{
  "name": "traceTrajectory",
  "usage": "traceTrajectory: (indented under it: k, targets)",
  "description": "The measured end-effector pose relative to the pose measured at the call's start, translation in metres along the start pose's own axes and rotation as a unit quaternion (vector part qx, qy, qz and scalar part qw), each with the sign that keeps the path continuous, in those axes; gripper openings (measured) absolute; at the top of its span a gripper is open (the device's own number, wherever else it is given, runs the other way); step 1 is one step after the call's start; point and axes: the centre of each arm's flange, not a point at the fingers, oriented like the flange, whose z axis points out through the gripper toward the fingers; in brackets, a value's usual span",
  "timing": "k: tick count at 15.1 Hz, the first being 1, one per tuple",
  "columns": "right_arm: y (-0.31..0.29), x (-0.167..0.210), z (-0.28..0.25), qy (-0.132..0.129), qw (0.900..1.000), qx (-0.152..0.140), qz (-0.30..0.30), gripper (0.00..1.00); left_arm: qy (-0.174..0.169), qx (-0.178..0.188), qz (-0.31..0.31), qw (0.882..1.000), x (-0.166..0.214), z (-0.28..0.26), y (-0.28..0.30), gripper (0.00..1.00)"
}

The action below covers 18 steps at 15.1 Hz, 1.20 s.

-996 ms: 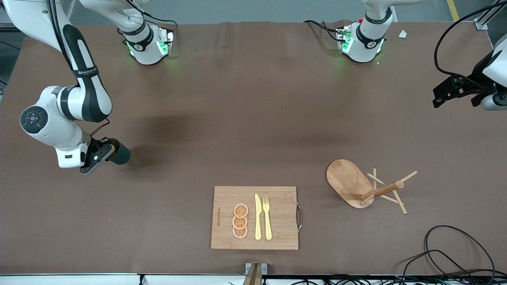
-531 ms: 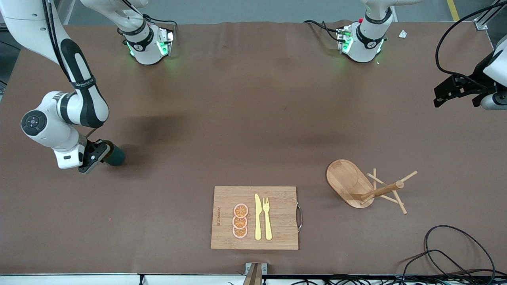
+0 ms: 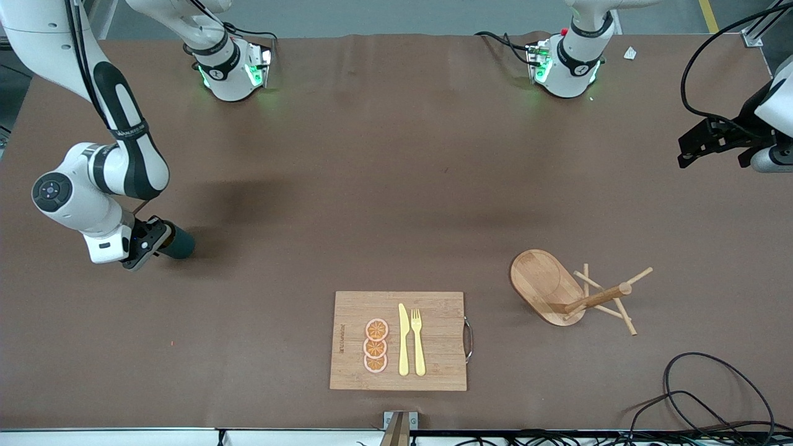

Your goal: Transfer cup from left to right arm and place

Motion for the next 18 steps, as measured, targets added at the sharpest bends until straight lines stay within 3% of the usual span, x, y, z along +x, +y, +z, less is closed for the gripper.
traceTrajectory:
  k: [3,7,12,15,18]
  targets:
    - [0.001,0.000,-0.004,-0.007,1.000,0.016,0.014,0.63,-0.001,0.000,0.000,1.000,0.000,0.001,0.000,1.00]
    - [0.015,0.009,-0.044,-0.028,0.992,0.055,0.110,0.99,0.000,0.000,0.000,1.000,0.000,0.000,0.000,1.00]
    - [0.023,0.027,-0.138,-0.037,0.956,0.061,0.286,1.00,0.003,0.000,0.004,1.000,-0.002,-0.004,0.000,1.00]
    - [0.022,0.034,-0.184,-0.055,0.921,0.069,0.380,1.00,0.006,-0.003,0.005,1.000,-0.004,-0.007,0.001,1.00]
    - [0.023,0.036,-0.223,-0.071,0.901,0.077,0.420,1.00,-0.002,-0.022,0.006,1.000,-0.006,-0.005,0.006,1.00]
